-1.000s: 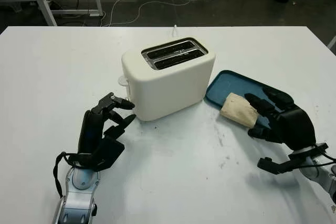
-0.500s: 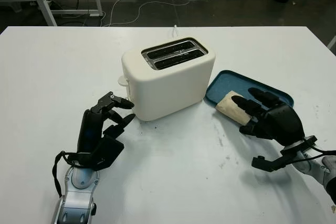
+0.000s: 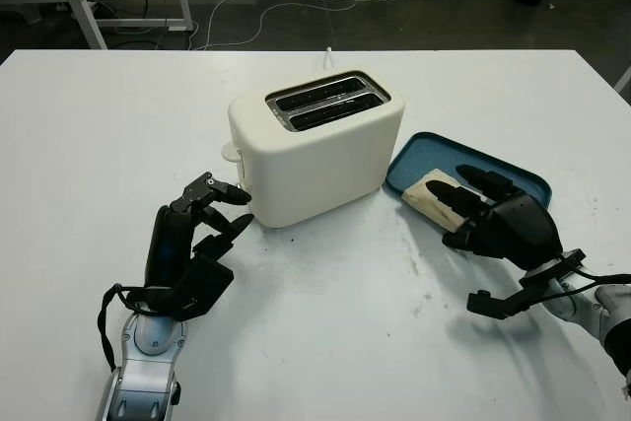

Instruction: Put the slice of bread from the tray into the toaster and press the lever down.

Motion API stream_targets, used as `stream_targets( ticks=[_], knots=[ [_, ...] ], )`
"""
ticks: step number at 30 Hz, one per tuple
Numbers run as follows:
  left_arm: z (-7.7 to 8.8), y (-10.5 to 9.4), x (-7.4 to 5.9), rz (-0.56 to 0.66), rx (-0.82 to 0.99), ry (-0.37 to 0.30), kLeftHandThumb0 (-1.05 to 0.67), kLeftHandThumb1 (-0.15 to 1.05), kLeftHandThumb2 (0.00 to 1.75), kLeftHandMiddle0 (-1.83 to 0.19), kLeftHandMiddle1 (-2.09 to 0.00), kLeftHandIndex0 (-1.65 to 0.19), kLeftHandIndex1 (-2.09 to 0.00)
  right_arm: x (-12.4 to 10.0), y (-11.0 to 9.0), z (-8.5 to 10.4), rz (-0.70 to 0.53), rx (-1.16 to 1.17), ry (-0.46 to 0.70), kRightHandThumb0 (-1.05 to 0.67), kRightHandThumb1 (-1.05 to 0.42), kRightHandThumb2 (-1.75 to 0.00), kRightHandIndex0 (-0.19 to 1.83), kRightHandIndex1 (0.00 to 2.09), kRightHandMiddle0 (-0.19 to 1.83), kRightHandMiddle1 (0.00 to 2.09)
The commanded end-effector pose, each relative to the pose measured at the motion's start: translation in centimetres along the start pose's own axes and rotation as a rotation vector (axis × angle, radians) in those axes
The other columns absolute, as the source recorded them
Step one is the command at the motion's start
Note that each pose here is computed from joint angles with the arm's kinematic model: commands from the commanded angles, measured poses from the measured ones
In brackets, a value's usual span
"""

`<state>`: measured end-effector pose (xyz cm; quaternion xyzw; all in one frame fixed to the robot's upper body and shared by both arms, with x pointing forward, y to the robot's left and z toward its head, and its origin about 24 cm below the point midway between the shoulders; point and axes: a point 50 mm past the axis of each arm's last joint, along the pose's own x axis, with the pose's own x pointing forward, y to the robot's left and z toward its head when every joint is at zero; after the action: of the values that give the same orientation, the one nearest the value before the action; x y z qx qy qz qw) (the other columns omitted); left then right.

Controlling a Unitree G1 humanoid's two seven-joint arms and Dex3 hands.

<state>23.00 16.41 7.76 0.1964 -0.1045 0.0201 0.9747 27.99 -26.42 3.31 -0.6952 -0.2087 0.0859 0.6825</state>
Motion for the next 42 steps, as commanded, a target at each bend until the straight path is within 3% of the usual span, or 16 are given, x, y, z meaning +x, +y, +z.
stream_targets(
  ticks=[1, 7, 9, 11, 12, 13, 15, 17, 24, 27, 32, 36, 39, 42],
  knots=[
    [0.4, 0.0, 0.0, 0.002, 0.006, -0.017, -0.32, 0.92, 0.13, -0.62, -1.58, -0.55, -1.23, -0.4, 0.9, 0.4, 0.023, -0.019, 0.014, -0.57, -0.82, -0.01, 0.45, 0.02, 0.48, 0.01],
    [0.4, 0.0, -0.1, -0.001, -0.005, -0.016, -0.31, 0.92, 0.13, -0.61, -1.59, -0.55, -1.22, -0.3, 0.7, 0.6, -0.08, -0.069, 0.016, -0.48, -0.87, -0.02, 0.69, 0.13, 0.62, 0.05],
    [0.4, 0.0, -0.1, -0.003, -0.007, -0.017, -0.31, 0.92, 0.13, -0.61, -1.6, -0.55, -1.23, -0.2, 0.6, 0.6, -0.105, -0.101, 0.004, -0.46, -0.87, -0.01, 0.82, 0.27, 0.75, 0.08],
    [0.4, 0.0, -0.1, -0.002, -0.013, -0.018, -0.31, 0.92, 0.13, -0.61, -1.6, -0.55, -1.23, -0.1, 0.5, 0.6, -0.103, -0.142, 0.007, -0.47, -0.89, 0.0, 0.71, 0.78, 0.88, 0.06],
    [0.4, 0.0, -0.2, -0.002, -0.017, -0.017, -0.3, 0.92, 0.13, -0.61, -1.6, -0.55, -1.23, 0.0, 0.5, 0.7, -0.106, -0.16, 0.008, -0.48, -0.91, 0.0, 0.65, 1.17, 0.98, 0.1],
    [0.5, 0.0, -0.2, -0.001, -0.021, -0.018, -0.3, 0.92, 0.13, -0.61, -1.6, -0.55, -1.23, 0.0, 0.5, 0.7, -0.111, -0.175, 0.009, -0.48, -0.91, 0.0, 0.61, 1.42, 0.96, 0.29],
    [0.5, 0.0, -0.2, -0.002, -0.023, -0.021, -0.3, 0.92, 0.12, -0.61, -1.61, -0.55, -1.23, 0.1, 0.4, 0.8, -0.119, -0.208, 0.002, -0.51, -0.92, -0.05, 0.67, 1.68, 0.74, 0.97],
    [0.5, 0.0, -0.2, -0.003, -0.02, -0.022, -0.31, 0.92, 0.12, -0.61, -1.61, -0.56, -1.23, 0.1, 0.3, 0.9, -0.128, -0.224, -0.005, -0.52, -0.92, -0.1, 0.7, 1.73, 0.63, 1.22],
    [0.5, 0.0, -0.2, -0.01, -0.016, -0.024, -0.31, 0.92, 0.12, -0.61, -1.6, -0.55, -1.23, 0.2, 0.1, 1.0, -0.16, -0.214, -0.022, -0.53, -0.92, -0.11, 0.7, 1.75, 0.63, 1.3],
    [0.5, -0.1, -0.2, -0.015, -0.011, -0.026, -0.31, 0.92, 0.11, -0.63, -1.59, -0.55, -1.22, 0.2, 0.0, 1.0, -0.186, -0.217, -0.035, -0.53, -0.92, -0.13, 0.72, 1.75, 0.56, 1.51],
    [0.4, -0.2, -0.3, -0.022, -0.021, -0.029, -0.31, 0.92, 0.11, -0.63, -1.6, -0.56, -1.22, 0.5, -0.6, 0.7, -0.285, -0.23, -0.068, -0.53, -0.92, -0.14, 0.73, 1.75, 0.51, 1.65],
    [0.4, -0.3, -0.3, -0.023, -0.036, -0.025, -0.31, 0.92, 0.1, -0.62, -1.59, -0.56, -1.21, 1.5, -2.3, 0.1, -0.382, -0.229, -0.077, -0.52, -0.92, -0.24, 0.69, 1.75, 0.47, 1.65],
    [0.4, -0.3, -0.3, -0.023, -0.035, -0.024, -0.31, 0.92, 0.1, -0.62, -1.6, -0.56, -1.21, 2.5, -4.3, -0.3, -0.464, -0.18, -0.057, -0.54, -0.92, -0.18, 0.71, 1.75, 0.53, 1.62],
    [0.3, -0.3, -0.3, -0.024, -0.031, -0.023, -0.31, 0.92, 0.11, -0.62, -1.6, -0.56, -1.21, 3.2, -5.8, -0.4, -0.534, -0.125, -0.046, -0.56, -0.92, -0.22, 0.71, 1.75, 0.49, 1.69]
  ],
)
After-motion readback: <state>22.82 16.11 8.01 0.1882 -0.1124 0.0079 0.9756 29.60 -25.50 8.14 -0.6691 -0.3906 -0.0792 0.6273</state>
